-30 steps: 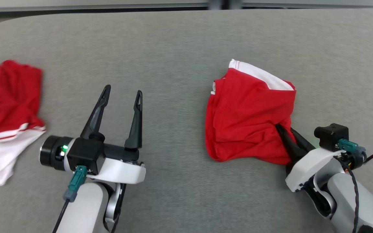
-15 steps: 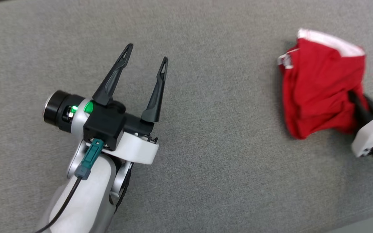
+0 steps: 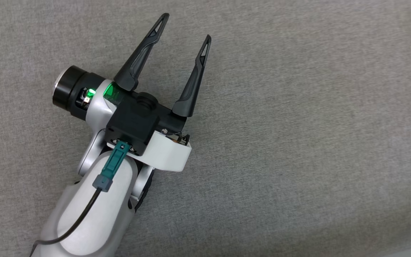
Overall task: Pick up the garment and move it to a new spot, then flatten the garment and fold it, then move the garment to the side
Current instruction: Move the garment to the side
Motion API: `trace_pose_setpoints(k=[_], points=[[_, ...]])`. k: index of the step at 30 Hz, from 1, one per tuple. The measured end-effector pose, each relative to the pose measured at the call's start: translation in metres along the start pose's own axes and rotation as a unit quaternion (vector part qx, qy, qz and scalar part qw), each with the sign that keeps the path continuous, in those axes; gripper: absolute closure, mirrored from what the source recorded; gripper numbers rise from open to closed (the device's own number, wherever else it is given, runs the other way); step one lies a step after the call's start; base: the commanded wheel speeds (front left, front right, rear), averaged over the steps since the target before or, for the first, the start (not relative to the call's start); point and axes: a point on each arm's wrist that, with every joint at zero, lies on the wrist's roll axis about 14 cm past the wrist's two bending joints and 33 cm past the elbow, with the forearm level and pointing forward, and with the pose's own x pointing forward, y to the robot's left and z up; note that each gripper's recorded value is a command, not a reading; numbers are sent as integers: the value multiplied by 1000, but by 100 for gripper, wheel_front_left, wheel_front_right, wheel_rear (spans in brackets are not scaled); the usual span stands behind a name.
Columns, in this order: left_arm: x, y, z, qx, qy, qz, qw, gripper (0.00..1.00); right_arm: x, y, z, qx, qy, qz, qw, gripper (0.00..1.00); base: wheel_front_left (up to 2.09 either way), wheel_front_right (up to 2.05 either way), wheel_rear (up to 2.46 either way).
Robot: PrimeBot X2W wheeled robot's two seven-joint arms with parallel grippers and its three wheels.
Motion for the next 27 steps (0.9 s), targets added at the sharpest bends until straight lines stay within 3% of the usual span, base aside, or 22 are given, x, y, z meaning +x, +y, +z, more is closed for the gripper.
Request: trace_pose_setpoints(k=[1, 3, 4, 5, 11, 17, 27], points=[[0, 2, -3, 2, 3, 1, 1000, 0, 4, -1, -1, 5, 3, -4, 1000, 87, 0, 0, 0], [-1, 7, -8, 3, 7, 6, 1000, 0, 9, -3, -9, 15, 14, -15, 1000, 41, 0, 0, 0], [-2, 8, -11, 3, 10, 8, 1000, 0, 11, -5, -13, 21, 19, -22, 999, 5, 0, 0, 0], [-3, 10, -13, 4, 13, 11, 1000, 0, 12, -7, -16, 30, 22, -29, 999, 0, 0, 0, 0], [-4, 8, -9, 1, 12, 15, 1000, 0, 1, -12, -17, 91, 9, -55, 994, 0, 0, 0, 0], [-13, 1, -1, -2, 15, 16, 1000, 0, -32, -24, -1, 149, -49, -69, 985, 0, 0, 0, 0], [-40, -4, 17, -6, 29, 34, 999, 0, -97, 25, 27, 204, -161, -30, 965, 0, 0, 0, 0]])
